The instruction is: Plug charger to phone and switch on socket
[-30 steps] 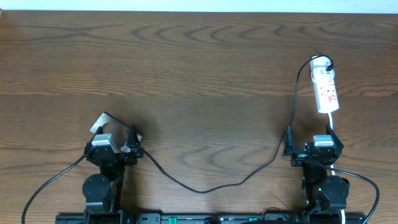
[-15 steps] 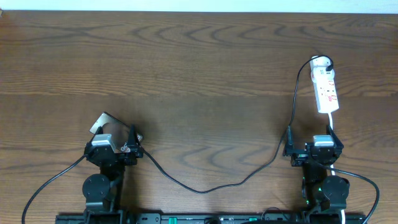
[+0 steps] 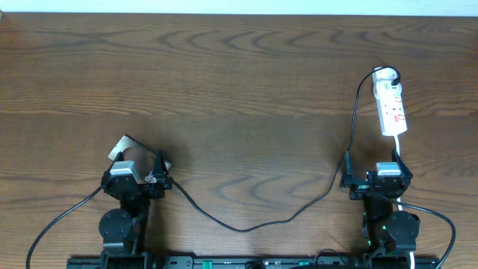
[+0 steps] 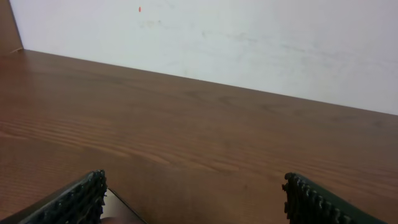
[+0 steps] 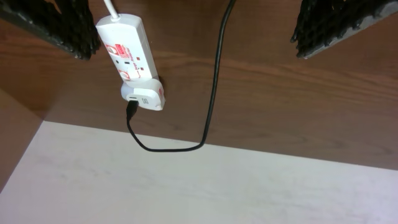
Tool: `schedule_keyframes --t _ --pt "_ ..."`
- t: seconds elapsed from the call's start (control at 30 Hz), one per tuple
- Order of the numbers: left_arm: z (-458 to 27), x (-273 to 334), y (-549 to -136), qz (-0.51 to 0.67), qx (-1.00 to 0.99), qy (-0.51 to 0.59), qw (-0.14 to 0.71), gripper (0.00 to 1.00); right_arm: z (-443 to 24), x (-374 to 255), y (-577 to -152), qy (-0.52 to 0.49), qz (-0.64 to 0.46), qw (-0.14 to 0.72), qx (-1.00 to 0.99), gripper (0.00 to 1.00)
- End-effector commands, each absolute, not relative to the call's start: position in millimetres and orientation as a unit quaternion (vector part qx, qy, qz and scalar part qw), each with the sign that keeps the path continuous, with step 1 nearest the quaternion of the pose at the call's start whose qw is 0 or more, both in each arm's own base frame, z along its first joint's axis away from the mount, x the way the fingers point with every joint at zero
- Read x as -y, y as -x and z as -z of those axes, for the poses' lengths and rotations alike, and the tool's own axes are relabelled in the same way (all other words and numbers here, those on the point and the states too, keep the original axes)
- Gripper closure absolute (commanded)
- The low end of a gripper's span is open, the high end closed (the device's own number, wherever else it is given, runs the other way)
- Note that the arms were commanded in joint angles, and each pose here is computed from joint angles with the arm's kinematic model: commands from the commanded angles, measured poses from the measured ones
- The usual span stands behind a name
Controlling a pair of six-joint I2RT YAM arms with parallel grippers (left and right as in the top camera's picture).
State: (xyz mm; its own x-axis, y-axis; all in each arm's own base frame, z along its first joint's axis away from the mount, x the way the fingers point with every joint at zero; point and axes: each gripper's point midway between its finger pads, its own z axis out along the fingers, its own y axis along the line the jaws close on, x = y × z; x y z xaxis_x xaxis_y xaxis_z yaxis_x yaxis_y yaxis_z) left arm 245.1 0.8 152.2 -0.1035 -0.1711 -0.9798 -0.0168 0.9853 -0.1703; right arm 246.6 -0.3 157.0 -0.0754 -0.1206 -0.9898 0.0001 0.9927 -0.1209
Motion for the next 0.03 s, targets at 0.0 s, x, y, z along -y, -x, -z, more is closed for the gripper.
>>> schedule_keyframes --t 0.0 --pt "-137.5 0.8 -244.0 0.059 -0.756 0.059 0.649 0.11 -157.3 3.6 -246.2 0.030 0.045 0.680 -0.731 0.01"
